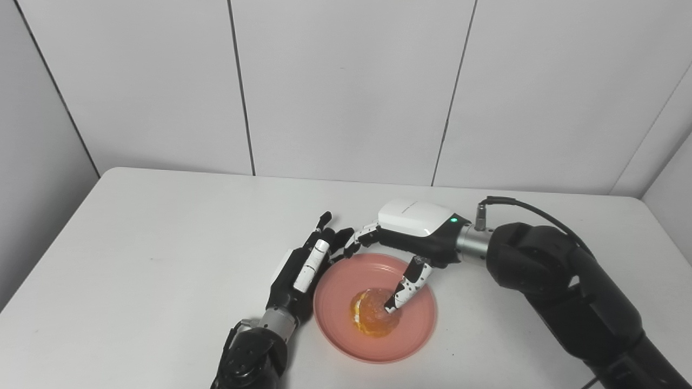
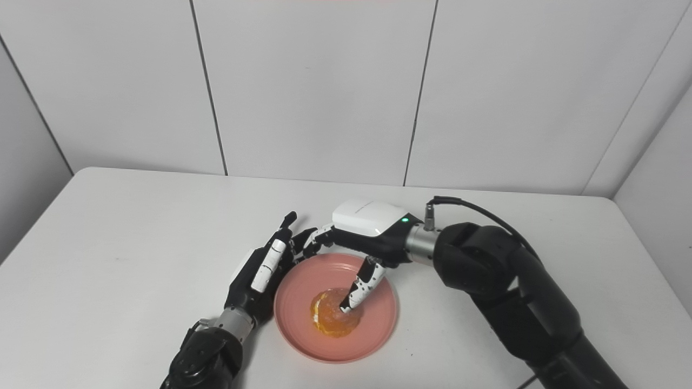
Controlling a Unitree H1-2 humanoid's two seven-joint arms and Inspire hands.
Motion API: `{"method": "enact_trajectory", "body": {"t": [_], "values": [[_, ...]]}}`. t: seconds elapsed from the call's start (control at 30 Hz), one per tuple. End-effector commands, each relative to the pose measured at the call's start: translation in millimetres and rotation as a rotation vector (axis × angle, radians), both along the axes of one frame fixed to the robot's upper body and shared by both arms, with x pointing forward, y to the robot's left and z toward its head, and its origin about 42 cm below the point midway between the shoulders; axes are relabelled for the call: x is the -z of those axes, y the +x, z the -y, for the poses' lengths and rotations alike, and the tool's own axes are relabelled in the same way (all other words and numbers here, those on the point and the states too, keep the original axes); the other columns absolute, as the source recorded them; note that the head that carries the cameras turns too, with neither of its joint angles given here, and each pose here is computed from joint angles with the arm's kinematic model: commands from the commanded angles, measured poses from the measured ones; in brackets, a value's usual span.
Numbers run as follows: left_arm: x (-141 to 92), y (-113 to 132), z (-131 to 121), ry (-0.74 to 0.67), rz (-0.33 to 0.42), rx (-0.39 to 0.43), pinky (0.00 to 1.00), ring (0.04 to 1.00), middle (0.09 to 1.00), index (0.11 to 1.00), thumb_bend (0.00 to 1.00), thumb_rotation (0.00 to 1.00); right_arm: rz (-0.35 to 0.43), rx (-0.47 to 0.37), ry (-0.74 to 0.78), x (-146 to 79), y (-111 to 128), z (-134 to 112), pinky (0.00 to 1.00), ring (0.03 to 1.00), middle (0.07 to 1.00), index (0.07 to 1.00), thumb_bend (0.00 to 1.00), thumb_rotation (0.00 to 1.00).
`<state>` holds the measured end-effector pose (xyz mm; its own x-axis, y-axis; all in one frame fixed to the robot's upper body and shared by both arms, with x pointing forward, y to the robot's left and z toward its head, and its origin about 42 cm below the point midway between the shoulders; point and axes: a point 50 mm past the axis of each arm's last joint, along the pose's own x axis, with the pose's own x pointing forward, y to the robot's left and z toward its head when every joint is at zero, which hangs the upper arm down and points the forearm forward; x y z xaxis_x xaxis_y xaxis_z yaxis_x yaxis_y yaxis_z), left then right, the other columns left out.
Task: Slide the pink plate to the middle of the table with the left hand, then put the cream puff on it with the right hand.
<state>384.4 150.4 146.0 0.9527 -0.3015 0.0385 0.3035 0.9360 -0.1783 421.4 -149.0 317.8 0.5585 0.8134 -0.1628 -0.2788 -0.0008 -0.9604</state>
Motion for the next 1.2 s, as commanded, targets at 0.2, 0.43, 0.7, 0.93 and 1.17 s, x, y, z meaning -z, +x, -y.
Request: {"method": "enact_trajectory", "body": {"t": [0.2, 0.43, 0.7, 0.93, 1.17], "values": [[-3, 0, -1, -0.015, 0.07, -0.065, 0.83, 0.884, 0.878, 0.952, 0.84, 0.76, -0.099, 0.149, 0.584, -5, -1, 45, 0.76, 0.833, 0.833, 0.785, 0.98, 0.61], [-3, -5, 0, 0.03, 0.201, -0.209, 0.91, 0.951, 0.958, 0.928, 0.87, 0.8, -0.164, 0.342, 1.079, 45, -4, 50, 0.71, 0.8, 0.827, 0.828, 0.9, 0.84], [-4, -9, -1, 0.057, 0.236, -0.289, 1.0, 1.0, 1.0, 0.97, 0.85, 0.88, -0.343, 0.539, 1.503, 96, -8, 31, 0.83, 0.862, 0.864, 0.869, 0.91, 0.88], [-13, -15, -5, 0.106, 0.271, -0.282, 1.0, 1.0, 1.0, 0.987, 0.8, 0.9, -0.374, 0.641, 1.636, 129, -20, 10, 0.91, 0.917, 0.919, 0.896, 0.87, 0.95], [-16, -15, -15, 0.152, 0.227, -0.253, 1.0, 1.0, 1.0, 1.0, 0.8, 0.89, -0.381, 0.698, 1.596, 153, -34, 2, 0.99, 0.972, 0.961, 0.928, 0.86, 0.96]]}}
